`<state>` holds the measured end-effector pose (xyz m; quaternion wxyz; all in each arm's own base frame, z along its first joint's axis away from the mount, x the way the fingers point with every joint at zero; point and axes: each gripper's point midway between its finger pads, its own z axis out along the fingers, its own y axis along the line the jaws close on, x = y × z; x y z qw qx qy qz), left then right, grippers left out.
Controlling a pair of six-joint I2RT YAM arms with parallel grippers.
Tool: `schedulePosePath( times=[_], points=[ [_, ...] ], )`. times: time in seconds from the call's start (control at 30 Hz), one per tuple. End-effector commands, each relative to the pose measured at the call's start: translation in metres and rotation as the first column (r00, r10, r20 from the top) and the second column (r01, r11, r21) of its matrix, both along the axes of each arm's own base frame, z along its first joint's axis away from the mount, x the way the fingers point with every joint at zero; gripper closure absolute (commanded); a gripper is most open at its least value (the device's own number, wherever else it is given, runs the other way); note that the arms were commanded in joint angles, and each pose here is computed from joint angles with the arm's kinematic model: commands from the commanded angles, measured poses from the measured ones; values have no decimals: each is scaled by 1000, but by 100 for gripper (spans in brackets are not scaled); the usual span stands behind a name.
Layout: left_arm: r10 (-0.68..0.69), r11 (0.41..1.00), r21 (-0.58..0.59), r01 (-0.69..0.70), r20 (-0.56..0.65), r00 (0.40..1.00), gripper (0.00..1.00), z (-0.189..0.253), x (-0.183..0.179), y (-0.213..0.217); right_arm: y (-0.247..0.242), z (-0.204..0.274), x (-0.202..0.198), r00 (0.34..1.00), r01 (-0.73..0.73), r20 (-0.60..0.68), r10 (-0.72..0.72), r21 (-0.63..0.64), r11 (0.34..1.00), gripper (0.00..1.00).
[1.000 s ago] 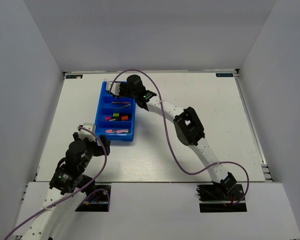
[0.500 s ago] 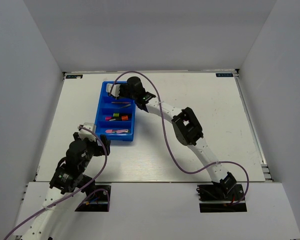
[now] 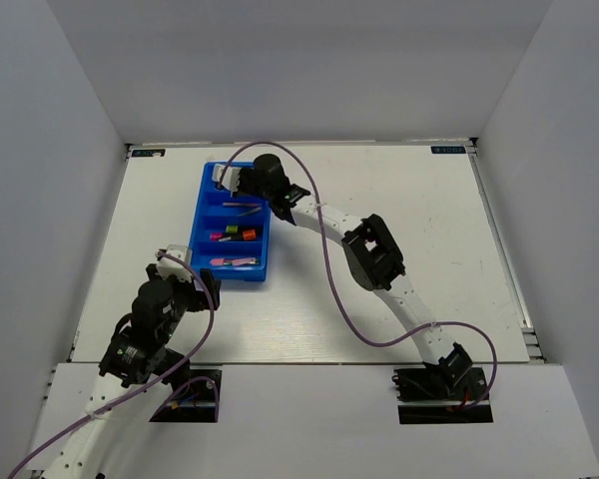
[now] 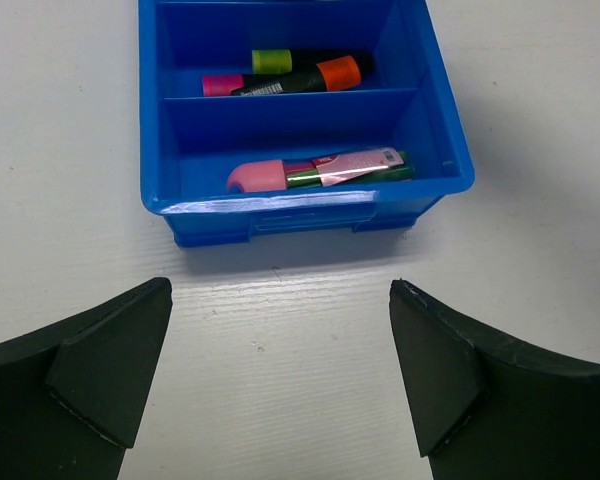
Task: Sort the stationery into containers
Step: Place the stationery in the storage box, then reset both arms
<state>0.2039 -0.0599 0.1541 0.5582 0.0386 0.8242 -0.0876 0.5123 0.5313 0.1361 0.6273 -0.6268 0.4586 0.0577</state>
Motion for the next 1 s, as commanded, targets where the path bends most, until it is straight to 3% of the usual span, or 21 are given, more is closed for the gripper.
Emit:
schedulePosePath(
  times=[0.0, 0.03, 0.07, 0.13, 0.17, 0.2, 0.23, 0.27, 0.33, 0.37, 0.4, 0.47, 0.5, 0.57, 0.6, 0.63, 0.67, 0.7, 0.73, 0.83, 0.97],
  points=[
    [-1, 1000, 1, 1, -3, 1000, 0, -2, 2, -1, -5, 85, 1, 998, 56, 30, -61, 169, 984, 100],
    [0, 1000, -1, 0, 0, 1000, 0, -1, 2, -1, -8, 83, 0, 997, 72, 0, -73, 159, 985, 100],
    [-20, 1000, -11, 20, 5, 1000, 2, 1, 3, -5, -15, 118, -3, 994, 107, -17, -105, 208, 972, 100],
    [-45, 999, -8, 45, 9, 999, 18, -2, 5, -9, -24, 138, -15, 984, 152, -131, -123, 239, 959, 100],
    [-83, 996, -14, 83, 8, 997, 56, -2, 4, -16, -40, 147, -17, 966, 215, -189, -175, 220, 951, 100],
    [-82, 996, -22, 83, 14, 997, 79, -2, 6, -17, -50, 159, -29, 930, 266, -316, -188, 226, 937, 100],
    [-85, 996, -27, 85, 10, 996, 94, -2, 7, -19, -57, 161, -36, 909, 287, -368, -196, 210, 935, 98],
    [-89, 996, -32, 89, 3, 996, 100, -3, 8, -20, -73, 150, -41, 868, 325, -438, -233, 147, 934, 87],
    [-127, 991, -41, 127, 7, 992, 100, 0, 9, -28, -112, 152, -68, 763, 375, -591, -260, 77, 924, 61],
    [-163, 986, -43, 162, -15, 987, 93, -2, 9, -35, -133, 129, -88, 685, 378, -660, -308, -39, 925, 53],
    [-193, 980, -57, 192, -16, 981, 77, 2, 7, -40, -152, 152, -110, 656, 391, -694, -297, -24, 920, 44],
    [-247, 966, -75, 246, -5, 969, 28, 16, 6, -51, -199, 121, -139, 505, 442, -763, -404, -173, 880, 25],
    [-338, 938, -105, 330, -71, 939, 0, 8, -1, -66, -213, 135, -152, 501, 460, -762, -411, -168, 872, 20],
    [-450, 889, -146, 434, -95, 888, 0, 19, -8, -86, -268, 125, -170, 454, 566, -691, -562, -264, 781, 10],
    [-449, 889, -152, 431, -113, 886, 0, 15, -8, -87, -272, 105, -174, 428, 556, -690, -584, -309, 772, 10],
    [-475, 875, -176, 451, -131, 870, 0, 14, -9, -93, -291, 146, -182, 492, 612, -668, -558, -190, 768, 10],
    [-479, 870, -192, 454, -115, 870, 0, 24, -6, -97, -313, 91, -198, 424, 613, -651, -630, -305, 728, 10],
    [-487, 866, -199, 458, -132, 864, 0, 22, -5, -99, -312, 101, -189, 472, 647, -646, -600, -209, 734, 10],
    [-492, 864, -206, 460, -141, 859, 0, 21, -4, -102, -334, 107, -210, 495, 667, -634, -594, -159, 727, 10],
    [-504, 858, -210, 469, -163, 848, 0, 26, 0, -108, -365, 90, -233, 475, 722, -622, -622, -129, 680, 10],
    [-506, 861, -193, 470, -237, 830, 0, 32, 7, -113, -397, 54, -254, 386, 769, -600, -700, -209, 604, 10]
  ],
)
